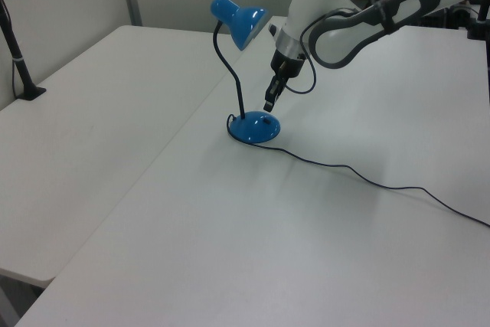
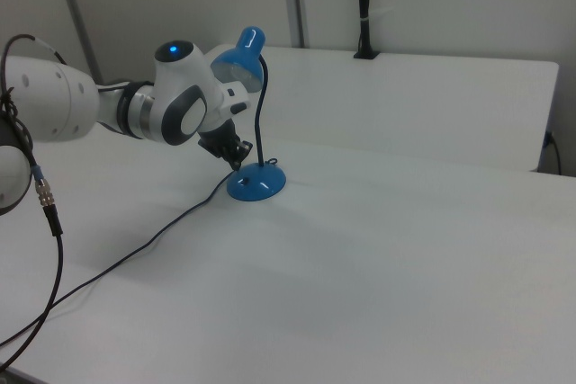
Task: Turn on the lamp
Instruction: 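Press the switch on the lamp base with the gripper fingertips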
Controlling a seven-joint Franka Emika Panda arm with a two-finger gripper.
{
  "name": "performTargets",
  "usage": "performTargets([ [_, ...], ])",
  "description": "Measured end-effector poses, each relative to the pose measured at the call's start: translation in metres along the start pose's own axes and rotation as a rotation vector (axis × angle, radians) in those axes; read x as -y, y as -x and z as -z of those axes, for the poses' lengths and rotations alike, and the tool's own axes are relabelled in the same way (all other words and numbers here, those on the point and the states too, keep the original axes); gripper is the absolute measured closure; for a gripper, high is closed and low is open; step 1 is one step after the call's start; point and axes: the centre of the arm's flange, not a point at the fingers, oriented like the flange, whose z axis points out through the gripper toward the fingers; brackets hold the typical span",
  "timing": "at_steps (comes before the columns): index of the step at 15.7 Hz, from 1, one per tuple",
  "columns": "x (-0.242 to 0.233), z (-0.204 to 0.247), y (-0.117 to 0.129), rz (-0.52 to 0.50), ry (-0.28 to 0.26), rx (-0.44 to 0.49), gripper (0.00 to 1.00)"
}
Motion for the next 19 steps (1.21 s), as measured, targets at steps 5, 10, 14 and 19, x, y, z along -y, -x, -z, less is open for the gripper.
performTargets([
  [5, 0.001, -0.024, 0.003, -0.034, 0.003, -0.032, 1.00],
  [10, 0.001, -0.023, 0.000, -0.041, 0.003, -0.041, 1.00],
  [14, 0.000, -0.023, 0.000, -0.041, 0.005, -0.041, 1.00],
  [19, 0.000, -0.028, 0.002, -0.038, 0.008, -0.034, 1.00],
])
